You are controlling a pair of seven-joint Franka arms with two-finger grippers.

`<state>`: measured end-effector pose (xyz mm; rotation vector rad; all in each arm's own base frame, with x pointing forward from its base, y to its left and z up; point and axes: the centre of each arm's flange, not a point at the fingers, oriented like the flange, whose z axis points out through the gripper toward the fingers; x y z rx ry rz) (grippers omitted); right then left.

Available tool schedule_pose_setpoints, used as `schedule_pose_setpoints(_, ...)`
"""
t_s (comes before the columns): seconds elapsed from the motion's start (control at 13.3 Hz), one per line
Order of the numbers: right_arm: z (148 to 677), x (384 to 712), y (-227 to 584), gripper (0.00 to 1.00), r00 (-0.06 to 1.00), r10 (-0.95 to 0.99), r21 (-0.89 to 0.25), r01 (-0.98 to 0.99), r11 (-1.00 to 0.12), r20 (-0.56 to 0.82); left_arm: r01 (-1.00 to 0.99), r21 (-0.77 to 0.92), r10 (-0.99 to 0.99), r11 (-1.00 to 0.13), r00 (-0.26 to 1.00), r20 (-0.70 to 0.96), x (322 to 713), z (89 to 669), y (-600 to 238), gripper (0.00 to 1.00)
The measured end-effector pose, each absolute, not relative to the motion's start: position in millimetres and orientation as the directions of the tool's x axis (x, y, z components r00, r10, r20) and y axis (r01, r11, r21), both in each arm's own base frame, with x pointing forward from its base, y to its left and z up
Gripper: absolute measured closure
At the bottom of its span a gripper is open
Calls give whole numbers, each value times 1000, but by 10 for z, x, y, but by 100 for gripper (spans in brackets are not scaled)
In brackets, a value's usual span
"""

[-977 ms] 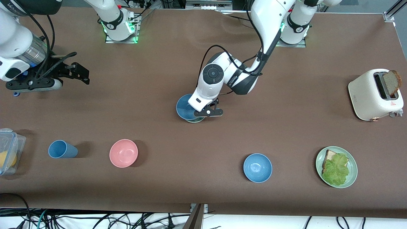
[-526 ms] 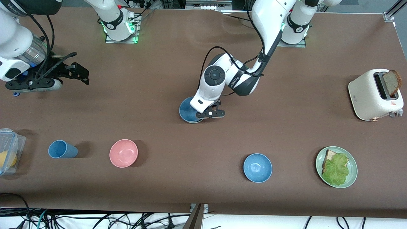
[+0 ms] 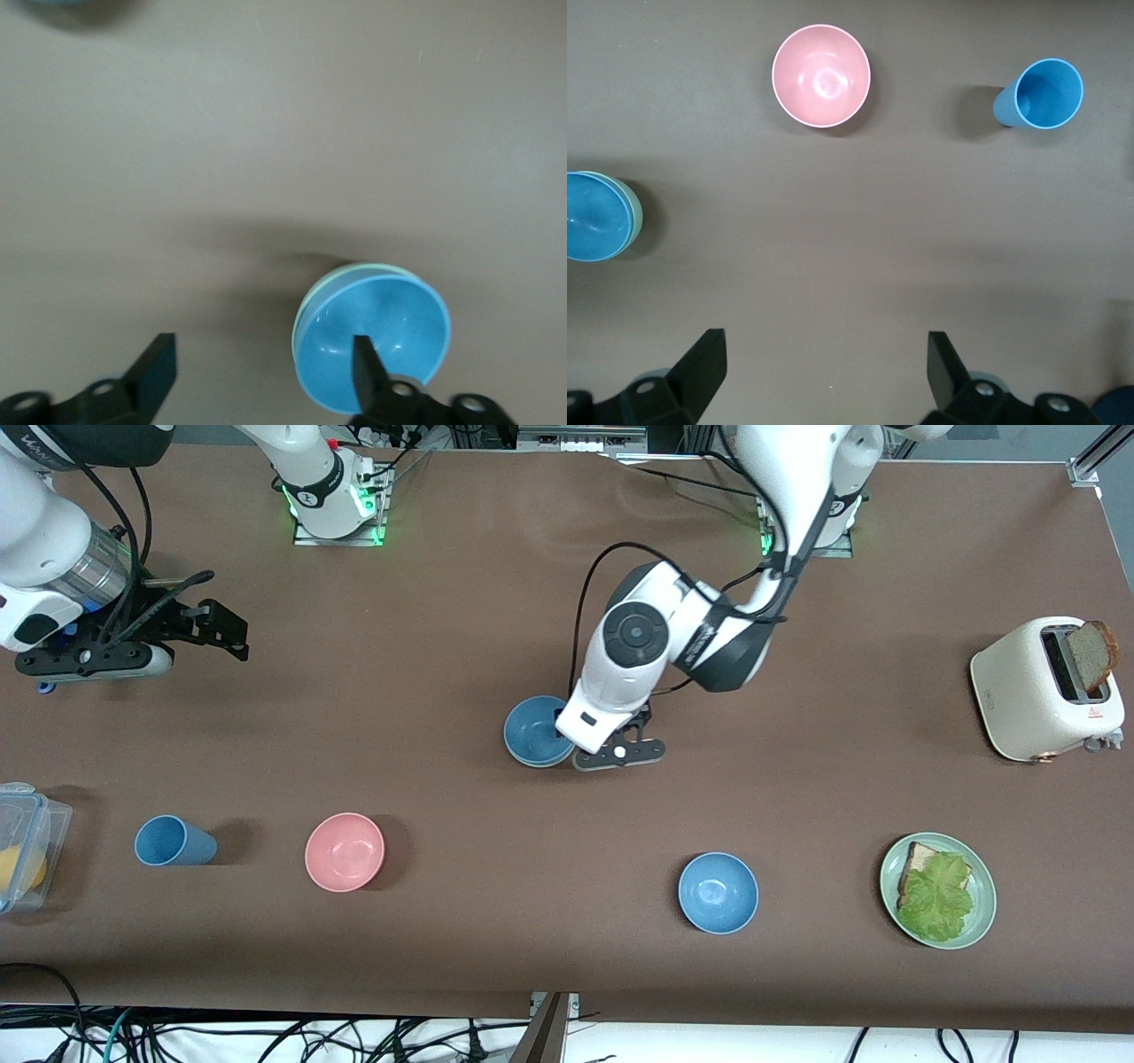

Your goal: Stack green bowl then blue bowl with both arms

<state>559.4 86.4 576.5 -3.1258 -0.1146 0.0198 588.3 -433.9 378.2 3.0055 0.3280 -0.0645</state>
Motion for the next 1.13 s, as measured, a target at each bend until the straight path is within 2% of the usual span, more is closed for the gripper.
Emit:
schedule_pose_setpoints(0.08,5764,5594,864,0,997,73,-14,73,-997,-12,232,125,228,-965,973,-43,5977,4066,-4145,0)
schedule_pose_setpoints(0.53,5764,5595,855,0,997,77,0,77,-997,-11,98,56,95,-994,994,-54,6345,5174,-2264,0)
schedule_pose_setpoints(0.83,5765,5596,854,0,997,78,2,78,-997,-11,-1,64,-6,-998,997,-75,6335,5631,-1036,0)
schedule_pose_setpoints(1.13,5759,5595,853,0,997,79,2,79,-997,-14,1,72,-6,-997,996,-94,6178,5829,-535,0)
